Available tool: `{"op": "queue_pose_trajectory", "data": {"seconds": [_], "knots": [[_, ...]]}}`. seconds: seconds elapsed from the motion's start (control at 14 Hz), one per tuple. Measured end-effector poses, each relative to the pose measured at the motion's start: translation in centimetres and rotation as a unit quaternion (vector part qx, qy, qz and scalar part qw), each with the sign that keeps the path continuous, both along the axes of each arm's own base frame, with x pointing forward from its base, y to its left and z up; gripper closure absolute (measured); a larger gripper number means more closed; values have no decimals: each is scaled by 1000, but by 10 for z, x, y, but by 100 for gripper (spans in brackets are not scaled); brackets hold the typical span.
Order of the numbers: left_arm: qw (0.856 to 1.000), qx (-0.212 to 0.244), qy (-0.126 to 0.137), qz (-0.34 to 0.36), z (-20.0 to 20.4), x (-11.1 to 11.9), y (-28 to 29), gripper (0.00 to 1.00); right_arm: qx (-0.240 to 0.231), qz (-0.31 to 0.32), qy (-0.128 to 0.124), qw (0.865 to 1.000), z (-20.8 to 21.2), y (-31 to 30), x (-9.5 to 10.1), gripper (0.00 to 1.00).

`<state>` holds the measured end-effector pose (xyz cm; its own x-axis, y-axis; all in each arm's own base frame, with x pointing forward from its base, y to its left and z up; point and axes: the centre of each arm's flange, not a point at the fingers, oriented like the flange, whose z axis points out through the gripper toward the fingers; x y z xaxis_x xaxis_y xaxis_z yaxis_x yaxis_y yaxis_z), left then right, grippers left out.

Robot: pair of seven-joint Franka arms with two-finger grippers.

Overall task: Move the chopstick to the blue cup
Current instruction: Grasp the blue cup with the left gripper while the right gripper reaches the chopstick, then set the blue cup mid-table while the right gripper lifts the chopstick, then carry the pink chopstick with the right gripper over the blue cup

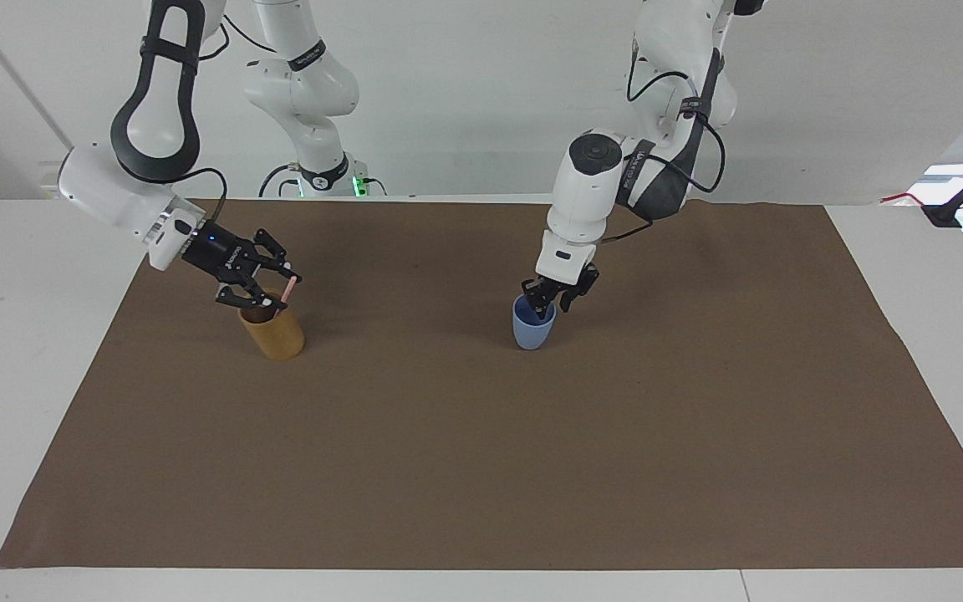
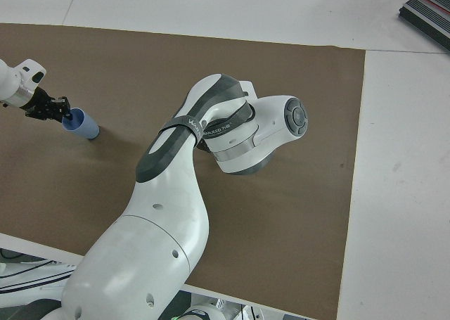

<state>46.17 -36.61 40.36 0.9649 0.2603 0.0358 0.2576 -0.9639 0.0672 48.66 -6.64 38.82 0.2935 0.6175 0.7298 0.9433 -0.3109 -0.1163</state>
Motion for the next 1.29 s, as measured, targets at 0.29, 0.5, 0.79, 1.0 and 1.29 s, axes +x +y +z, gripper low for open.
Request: {"op": "queue_pose_trajectory", "data": {"seconds": [0.29,0.5,0.79,1.0,1.29], "knots": [[999,18,31,18,88,22,64,0,0,0,-2,1000,1,0,1,91],[999,19,29,-11,149,50,190,0,5,8,-12,1000,20,0,8,92],[995,45,36,-77,210,58,311,0,-9,7,5,1000,132,10,25,92],[995,47,38,-85,212,59,318,0,-11,-27,34,999,238,50,16,92],[994,49,43,-90,206,62,312,0,25,-89,46,995,282,202,23,92]]}}
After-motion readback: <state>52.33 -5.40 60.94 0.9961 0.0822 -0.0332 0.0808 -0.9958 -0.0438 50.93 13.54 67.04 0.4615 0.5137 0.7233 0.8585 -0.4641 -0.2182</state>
